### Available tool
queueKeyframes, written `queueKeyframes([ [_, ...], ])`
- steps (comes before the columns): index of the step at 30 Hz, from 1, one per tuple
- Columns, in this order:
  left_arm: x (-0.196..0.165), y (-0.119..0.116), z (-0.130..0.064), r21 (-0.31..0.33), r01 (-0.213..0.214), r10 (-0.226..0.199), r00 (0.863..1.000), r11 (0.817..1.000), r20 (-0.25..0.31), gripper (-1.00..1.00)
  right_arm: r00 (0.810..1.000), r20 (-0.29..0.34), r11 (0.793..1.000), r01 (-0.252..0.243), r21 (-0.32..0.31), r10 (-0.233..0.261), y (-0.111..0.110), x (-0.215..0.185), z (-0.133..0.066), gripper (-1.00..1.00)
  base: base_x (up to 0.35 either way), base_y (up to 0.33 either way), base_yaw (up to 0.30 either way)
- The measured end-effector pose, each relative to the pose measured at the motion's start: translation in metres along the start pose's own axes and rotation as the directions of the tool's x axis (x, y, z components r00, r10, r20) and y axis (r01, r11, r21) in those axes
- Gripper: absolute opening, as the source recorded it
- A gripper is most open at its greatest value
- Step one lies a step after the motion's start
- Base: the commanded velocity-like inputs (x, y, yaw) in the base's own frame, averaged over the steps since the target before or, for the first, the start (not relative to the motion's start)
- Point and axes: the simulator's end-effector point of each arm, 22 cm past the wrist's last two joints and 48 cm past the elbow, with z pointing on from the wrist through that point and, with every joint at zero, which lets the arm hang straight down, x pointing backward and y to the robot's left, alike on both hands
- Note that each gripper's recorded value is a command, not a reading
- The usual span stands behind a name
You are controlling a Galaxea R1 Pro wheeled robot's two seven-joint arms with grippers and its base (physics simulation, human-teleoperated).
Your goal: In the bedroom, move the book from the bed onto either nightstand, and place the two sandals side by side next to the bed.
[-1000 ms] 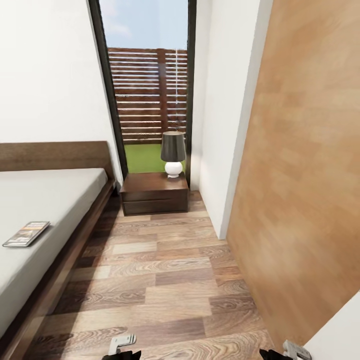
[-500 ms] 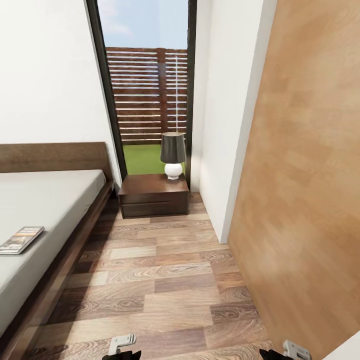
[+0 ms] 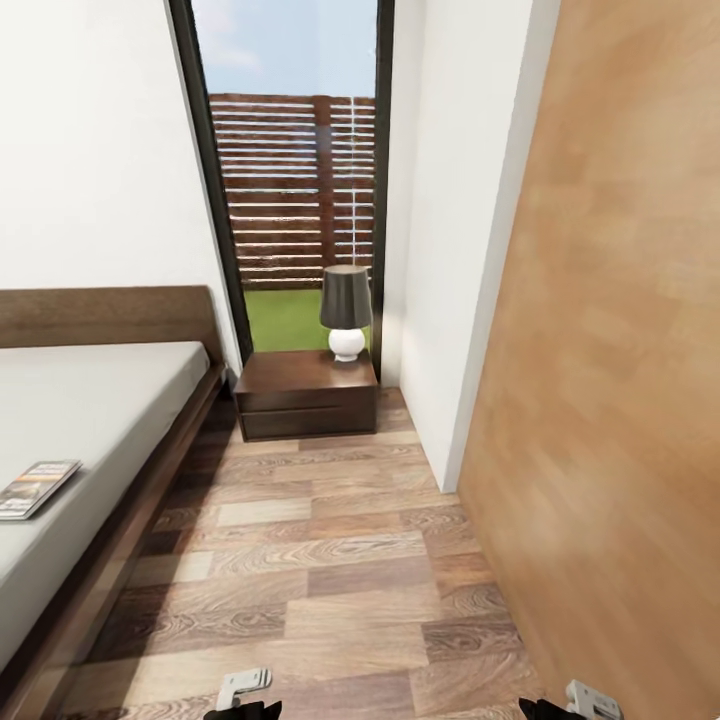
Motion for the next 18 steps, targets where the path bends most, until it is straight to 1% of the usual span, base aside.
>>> queueKeyframes([
  [13, 0.0002, -0.0004, 0.0, 0.0, 0.0, 0.0, 1.0, 1.0, 0.0, 1.0, 1.0, 0.0, 1.0, 0.001, 0.0, -0.001, 0.0, -0.0001, 0.0, 1.0, 0.317, 0.0, 0.0],
  [18, 0.0006, -0.0007, 0.0001, 0.0, 0.0, 0.0, 1.0, 1.0, -0.001, 1.0, 1.0, 0.0, 1.0, 0.001, 0.0, -0.001, 0.0, 0.0001, 0.0, 1.0, 0.317, -0.058, 0.004],
])
